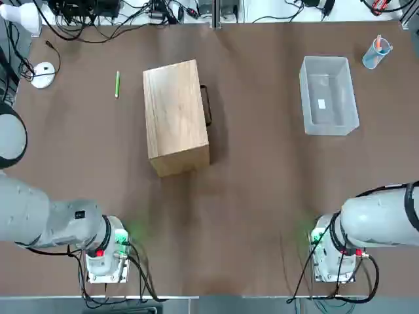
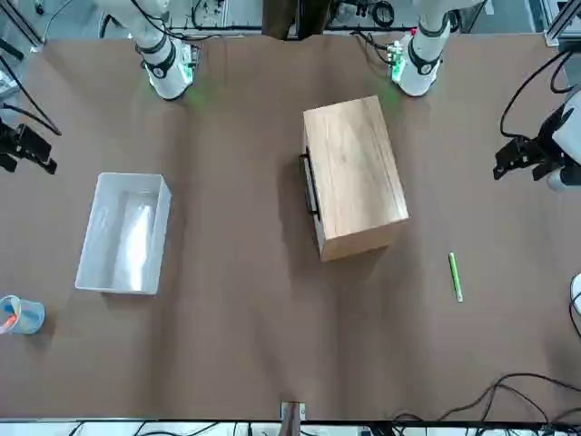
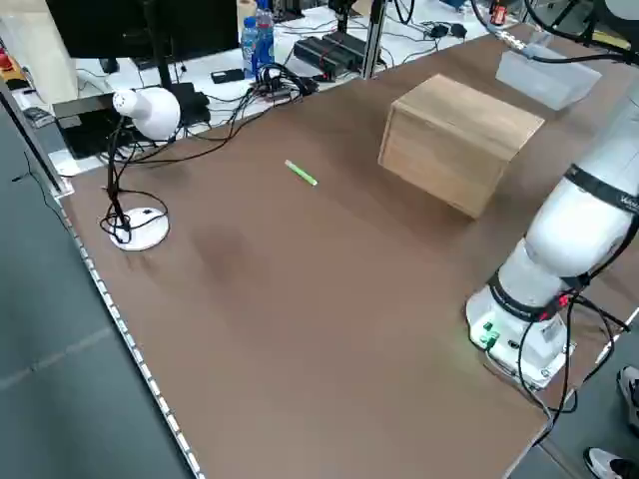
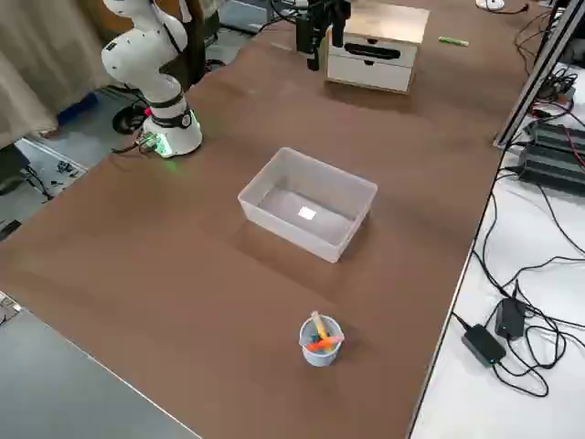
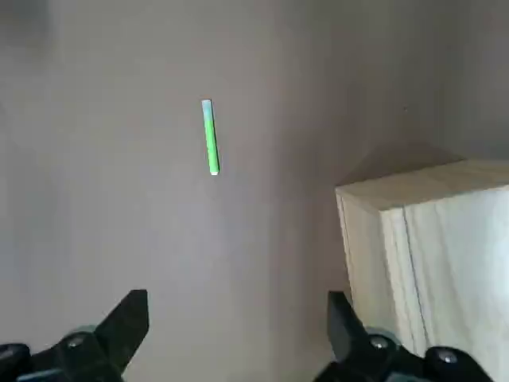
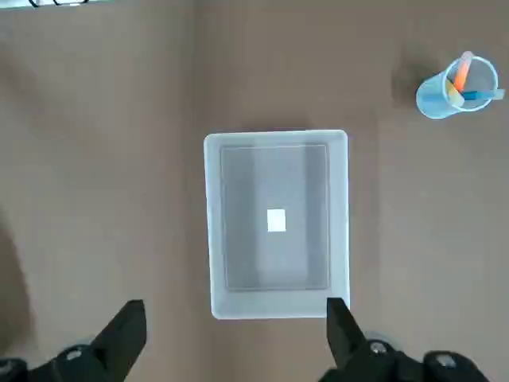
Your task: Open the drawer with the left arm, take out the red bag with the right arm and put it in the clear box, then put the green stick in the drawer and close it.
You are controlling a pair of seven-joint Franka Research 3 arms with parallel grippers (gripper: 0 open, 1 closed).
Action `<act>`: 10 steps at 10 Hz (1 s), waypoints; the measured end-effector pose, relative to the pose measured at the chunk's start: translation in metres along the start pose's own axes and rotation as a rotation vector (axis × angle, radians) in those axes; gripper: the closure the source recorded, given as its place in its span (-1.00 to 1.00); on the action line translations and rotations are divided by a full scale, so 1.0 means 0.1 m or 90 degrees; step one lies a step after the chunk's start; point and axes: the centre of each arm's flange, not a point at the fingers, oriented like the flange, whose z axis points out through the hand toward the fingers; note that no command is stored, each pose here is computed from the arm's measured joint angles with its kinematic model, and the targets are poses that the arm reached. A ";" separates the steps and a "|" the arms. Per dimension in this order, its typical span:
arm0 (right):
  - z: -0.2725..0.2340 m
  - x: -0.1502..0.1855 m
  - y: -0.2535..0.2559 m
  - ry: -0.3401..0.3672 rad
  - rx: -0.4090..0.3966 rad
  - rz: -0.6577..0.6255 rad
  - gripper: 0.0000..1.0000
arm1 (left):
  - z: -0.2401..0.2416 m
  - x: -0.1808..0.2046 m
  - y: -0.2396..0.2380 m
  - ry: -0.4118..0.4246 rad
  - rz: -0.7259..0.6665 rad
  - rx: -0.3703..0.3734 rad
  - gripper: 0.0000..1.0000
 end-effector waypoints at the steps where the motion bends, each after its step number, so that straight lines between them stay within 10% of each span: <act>1: 0.00 0.00 0.00 0.001 0.000 0.000 -1.00 | 0.00 0.00 0.00 0.000 0.000 0.000 -0.99; 10: -0.01 0.01 -0.09 0.002 0.001 -0.010 -1.00 | -0.04 0.01 0.05 0.006 0.008 0.000 -1.00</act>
